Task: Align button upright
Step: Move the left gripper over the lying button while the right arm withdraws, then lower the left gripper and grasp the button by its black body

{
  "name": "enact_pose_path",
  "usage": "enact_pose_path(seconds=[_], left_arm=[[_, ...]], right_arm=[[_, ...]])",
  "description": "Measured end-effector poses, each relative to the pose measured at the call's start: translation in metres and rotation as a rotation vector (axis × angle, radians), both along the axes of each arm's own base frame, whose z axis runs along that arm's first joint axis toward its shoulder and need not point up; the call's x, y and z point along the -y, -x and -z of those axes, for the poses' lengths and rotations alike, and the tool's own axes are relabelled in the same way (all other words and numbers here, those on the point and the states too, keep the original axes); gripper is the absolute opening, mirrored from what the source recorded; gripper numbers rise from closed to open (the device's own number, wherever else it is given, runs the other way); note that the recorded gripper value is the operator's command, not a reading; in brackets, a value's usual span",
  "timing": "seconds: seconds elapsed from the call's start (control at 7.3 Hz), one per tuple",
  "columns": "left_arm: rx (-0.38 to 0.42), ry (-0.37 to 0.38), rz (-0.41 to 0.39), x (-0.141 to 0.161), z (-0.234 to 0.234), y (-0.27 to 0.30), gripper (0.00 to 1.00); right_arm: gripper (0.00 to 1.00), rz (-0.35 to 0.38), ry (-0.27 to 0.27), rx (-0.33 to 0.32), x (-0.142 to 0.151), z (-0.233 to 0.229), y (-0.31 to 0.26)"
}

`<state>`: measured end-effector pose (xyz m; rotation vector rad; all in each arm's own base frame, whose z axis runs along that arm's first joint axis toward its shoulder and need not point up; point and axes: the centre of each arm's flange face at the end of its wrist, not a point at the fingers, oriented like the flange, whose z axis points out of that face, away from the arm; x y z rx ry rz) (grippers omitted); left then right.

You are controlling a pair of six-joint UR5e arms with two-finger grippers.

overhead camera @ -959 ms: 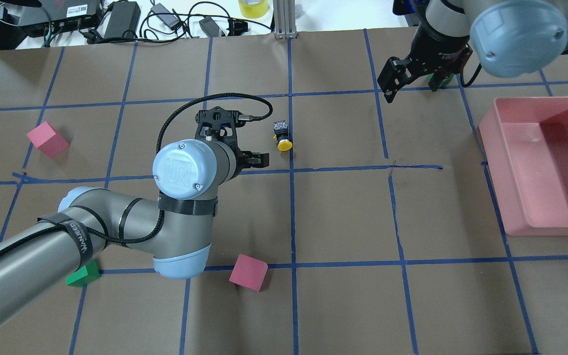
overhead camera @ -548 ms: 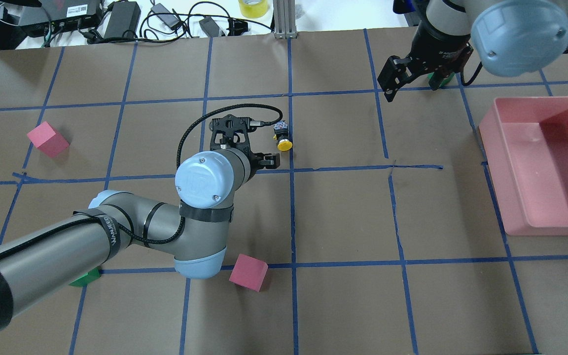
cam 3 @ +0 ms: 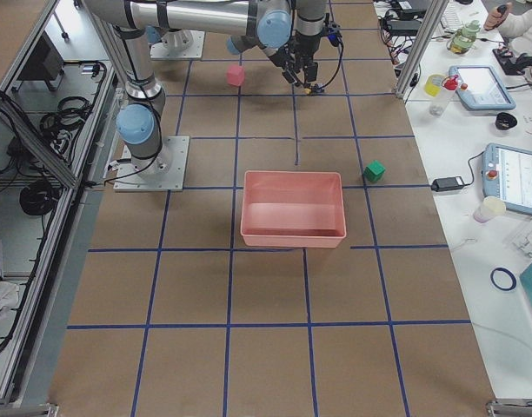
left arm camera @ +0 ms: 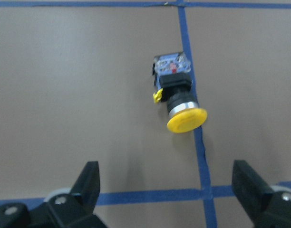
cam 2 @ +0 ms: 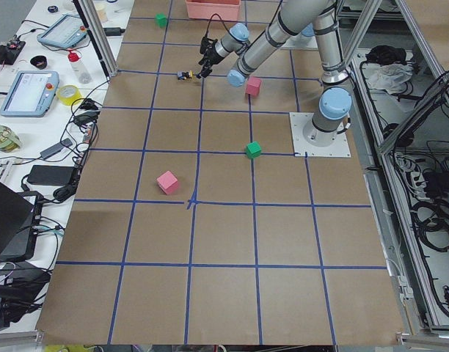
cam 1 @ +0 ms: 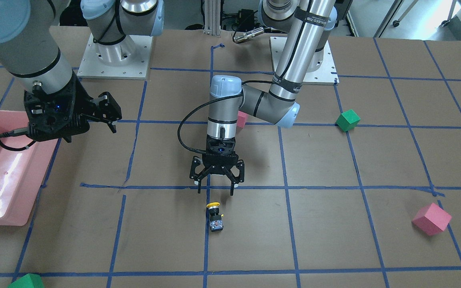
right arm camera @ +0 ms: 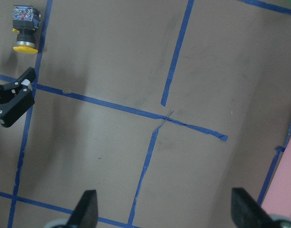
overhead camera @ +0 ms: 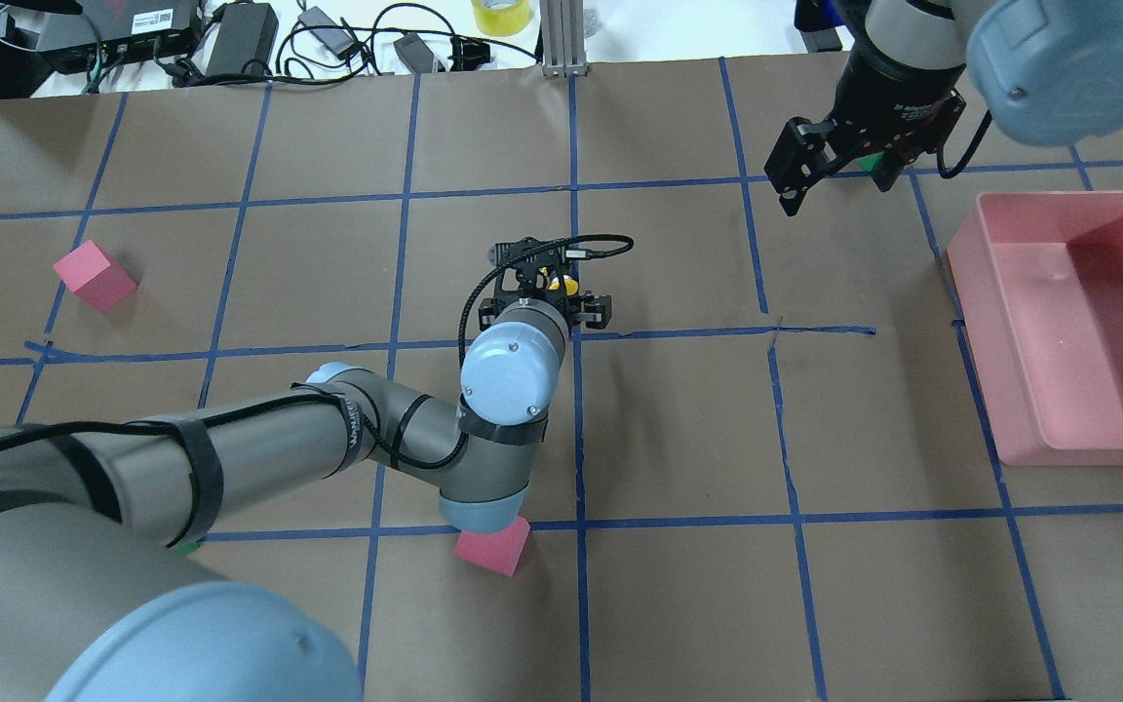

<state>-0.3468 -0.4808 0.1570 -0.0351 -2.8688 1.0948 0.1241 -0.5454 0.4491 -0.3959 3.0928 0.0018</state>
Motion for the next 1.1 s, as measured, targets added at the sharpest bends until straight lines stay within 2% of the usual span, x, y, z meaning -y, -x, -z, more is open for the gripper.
enact_pose_path(seconds=[0.27,0.41,0.68,0.82,0.96,1.1], left_arm=[[0.004,0.028,0.005,0.011,0.018,0.008,0.98],[0.013,0.04,-0.002,0.017,0.022,0.01,0.9],[0.043,0.057,-0.034,0.022,0.025,0.008,0.89],[0.046,0.062,-0.045,0.023,0.025,0.007,0.85],[0.044,0.067,-0.052,0.025,0.024,0.007,0.79],[0.042,0.069,-0.054,0.026,0.024,0.008,0.63]], right_arm=[[1.0,0.031,0.003,0.008,-0.003,-0.005,0.0],[1.0,0.061,0.009,0.01,-0.006,-0.01,0.0],[1.0,0.093,0.027,0.007,-0.017,-0.022,-0.001],[1.0,0.095,0.031,0.004,-0.02,-0.025,-0.002],[1.0,0.093,0.034,0.006,-0.022,-0.027,-0.004],[1.0,0.092,0.035,0.008,-0.023,-0.028,-0.005]])
